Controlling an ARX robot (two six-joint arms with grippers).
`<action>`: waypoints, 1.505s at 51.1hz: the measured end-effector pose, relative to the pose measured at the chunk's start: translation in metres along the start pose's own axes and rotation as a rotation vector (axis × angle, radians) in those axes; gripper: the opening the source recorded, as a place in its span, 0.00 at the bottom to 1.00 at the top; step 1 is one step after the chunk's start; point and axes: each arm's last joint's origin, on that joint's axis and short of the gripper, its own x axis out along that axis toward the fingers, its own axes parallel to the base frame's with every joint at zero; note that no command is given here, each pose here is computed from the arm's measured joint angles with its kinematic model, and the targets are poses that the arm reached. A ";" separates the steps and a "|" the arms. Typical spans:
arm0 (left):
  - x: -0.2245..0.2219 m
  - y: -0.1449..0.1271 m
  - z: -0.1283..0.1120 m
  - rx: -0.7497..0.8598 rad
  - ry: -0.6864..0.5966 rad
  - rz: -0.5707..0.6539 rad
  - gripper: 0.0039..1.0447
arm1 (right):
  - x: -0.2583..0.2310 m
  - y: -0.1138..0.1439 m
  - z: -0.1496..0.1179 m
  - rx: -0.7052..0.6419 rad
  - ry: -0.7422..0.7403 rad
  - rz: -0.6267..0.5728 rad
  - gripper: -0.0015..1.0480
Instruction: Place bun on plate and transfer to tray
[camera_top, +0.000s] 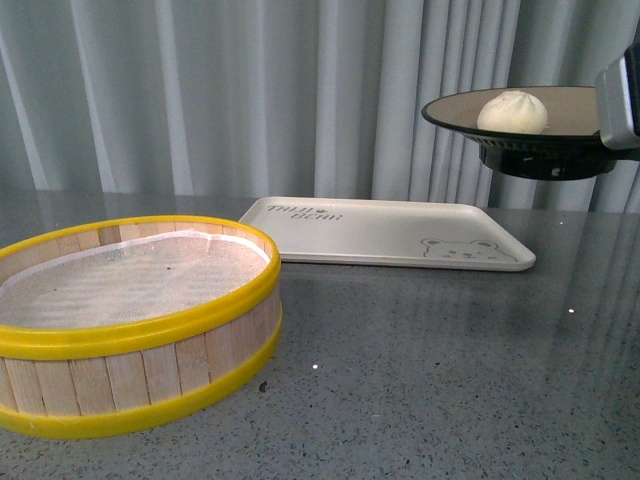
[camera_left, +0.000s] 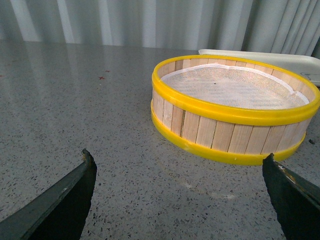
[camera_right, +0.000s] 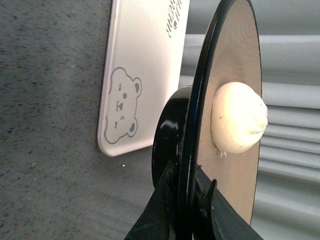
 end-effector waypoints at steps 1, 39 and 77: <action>0.000 0.000 0.000 0.000 0.000 0.000 0.94 | 0.004 -0.001 -0.002 0.008 -0.002 -0.003 0.03; 0.000 0.000 0.000 0.000 0.000 0.000 0.94 | 0.173 0.010 -0.032 0.091 -0.075 0.070 0.03; 0.000 0.000 0.000 0.000 0.000 0.000 0.94 | 0.188 0.021 -0.030 0.144 -0.090 0.091 0.41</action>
